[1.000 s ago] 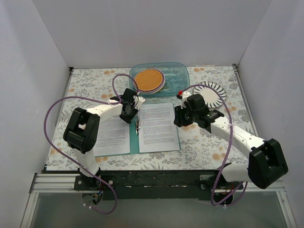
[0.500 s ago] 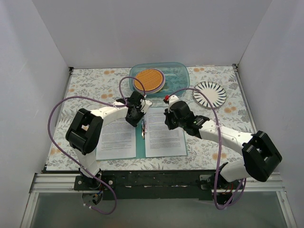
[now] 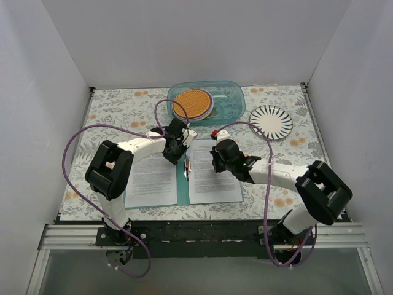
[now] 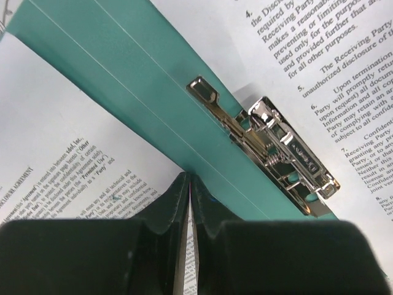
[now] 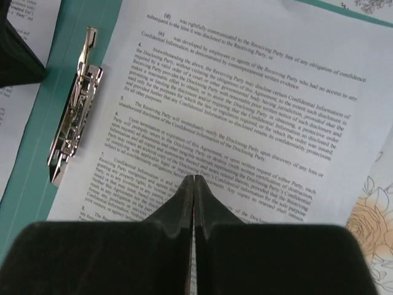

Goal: Put the files into the folder

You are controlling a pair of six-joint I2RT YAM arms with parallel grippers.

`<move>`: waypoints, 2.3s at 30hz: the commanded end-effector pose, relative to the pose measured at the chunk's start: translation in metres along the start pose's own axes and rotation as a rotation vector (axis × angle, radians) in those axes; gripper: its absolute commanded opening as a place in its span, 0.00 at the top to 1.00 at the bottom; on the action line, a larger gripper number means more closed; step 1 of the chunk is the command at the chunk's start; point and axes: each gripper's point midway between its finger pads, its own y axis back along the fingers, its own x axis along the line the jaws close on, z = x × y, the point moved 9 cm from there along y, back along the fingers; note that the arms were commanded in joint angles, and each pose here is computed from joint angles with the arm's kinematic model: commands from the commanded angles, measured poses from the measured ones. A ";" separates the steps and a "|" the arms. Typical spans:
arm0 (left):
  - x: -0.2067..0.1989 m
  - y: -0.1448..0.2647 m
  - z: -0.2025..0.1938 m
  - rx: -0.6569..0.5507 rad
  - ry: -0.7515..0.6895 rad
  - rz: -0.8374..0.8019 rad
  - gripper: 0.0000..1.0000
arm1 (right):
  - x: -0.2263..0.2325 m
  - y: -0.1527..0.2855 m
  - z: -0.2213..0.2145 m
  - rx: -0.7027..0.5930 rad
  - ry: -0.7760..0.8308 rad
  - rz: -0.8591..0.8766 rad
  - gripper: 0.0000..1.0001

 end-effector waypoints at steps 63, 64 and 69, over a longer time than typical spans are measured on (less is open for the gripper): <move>0.008 -0.009 0.060 -0.083 0.384 -0.035 0.54 | 0.020 -0.064 -0.019 0.005 -0.172 0.089 0.99; 0.009 -0.009 0.060 -0.085 0.384 -0.035 0.56 | 0.020 -0.064 -0.020 0.008 -0.173 0.089 0.99; 0.008 -0.006 0.062 -0.098 0.383 -0.040 0.68 | 0.020 -0.064 -0.021 0.011 -0.177 0.093 0.99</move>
